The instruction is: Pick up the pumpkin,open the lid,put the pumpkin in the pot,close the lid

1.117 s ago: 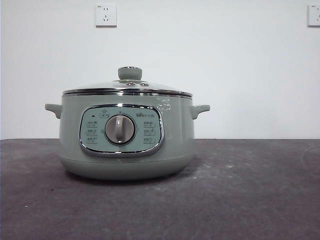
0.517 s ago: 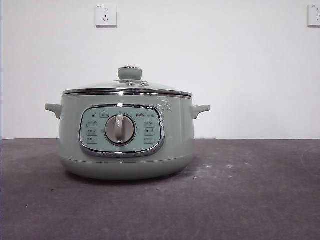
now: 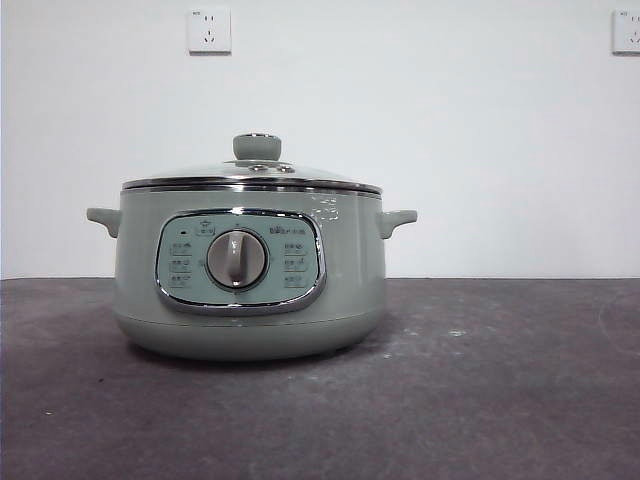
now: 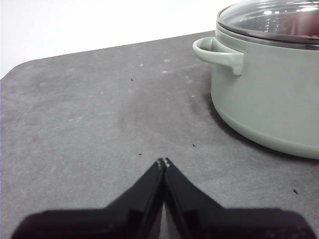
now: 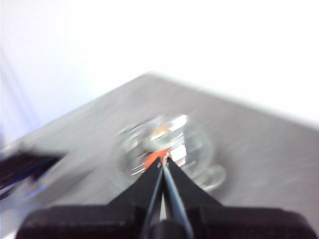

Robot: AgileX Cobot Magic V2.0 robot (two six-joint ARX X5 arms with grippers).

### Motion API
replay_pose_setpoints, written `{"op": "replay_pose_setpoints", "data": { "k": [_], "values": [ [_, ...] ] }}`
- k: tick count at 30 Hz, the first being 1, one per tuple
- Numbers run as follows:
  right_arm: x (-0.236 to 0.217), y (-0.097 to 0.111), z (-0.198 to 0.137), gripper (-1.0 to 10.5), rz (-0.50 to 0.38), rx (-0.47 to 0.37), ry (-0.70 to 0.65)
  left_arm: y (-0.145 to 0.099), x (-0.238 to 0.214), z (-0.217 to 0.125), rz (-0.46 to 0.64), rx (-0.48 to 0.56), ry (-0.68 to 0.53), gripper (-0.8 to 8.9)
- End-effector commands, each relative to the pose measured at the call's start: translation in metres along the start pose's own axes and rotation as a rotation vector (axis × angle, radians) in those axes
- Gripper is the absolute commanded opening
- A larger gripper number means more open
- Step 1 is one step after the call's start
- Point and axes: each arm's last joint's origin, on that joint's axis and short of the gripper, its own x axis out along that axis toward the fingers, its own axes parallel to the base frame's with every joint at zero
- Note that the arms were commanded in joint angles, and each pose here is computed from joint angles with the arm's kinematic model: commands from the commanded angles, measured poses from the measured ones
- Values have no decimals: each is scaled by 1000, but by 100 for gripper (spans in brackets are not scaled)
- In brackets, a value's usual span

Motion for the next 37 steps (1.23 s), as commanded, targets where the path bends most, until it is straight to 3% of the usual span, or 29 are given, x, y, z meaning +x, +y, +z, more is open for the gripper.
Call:
{"op": "replay_pose_setpoints", "data": {
  "k": [1, 4, 9, 13, 19, 24, 31, 37],
  "values": [
    [0, -6, -35, 1, -129, -34, -57, 0, 1, -5, 5, -8, 12, -4],
    [7, -9, -76, 1, -201, -88, -140, 0, 1, -5, 5, -8, 12, -4],
    [27, -17, -139, 1, -237, -131, -219, 0, 1, -5, 5, -8, 12, -4],
    [42, -21, -186, 1, -255, -124, -223, 0, 1, -5, 5, -8, 12, -4],
    [54, -26, -241, 1, -398, -72, -176, 0, 1, -5, 5, -8, 12, -4],
    [60, -26, -268, 1, -426, -48, -168, 0, 1, -5, 5, -8, 12, -4],
    [66, -31, -287, 1, -564, 80, -147, 0, 1, -5, 6, -8, 12, -4],
    [68, -32, -294, 1, -572, 92, -127, 0, 1, -5, 6, -8, 12, -4]
  ]
}}
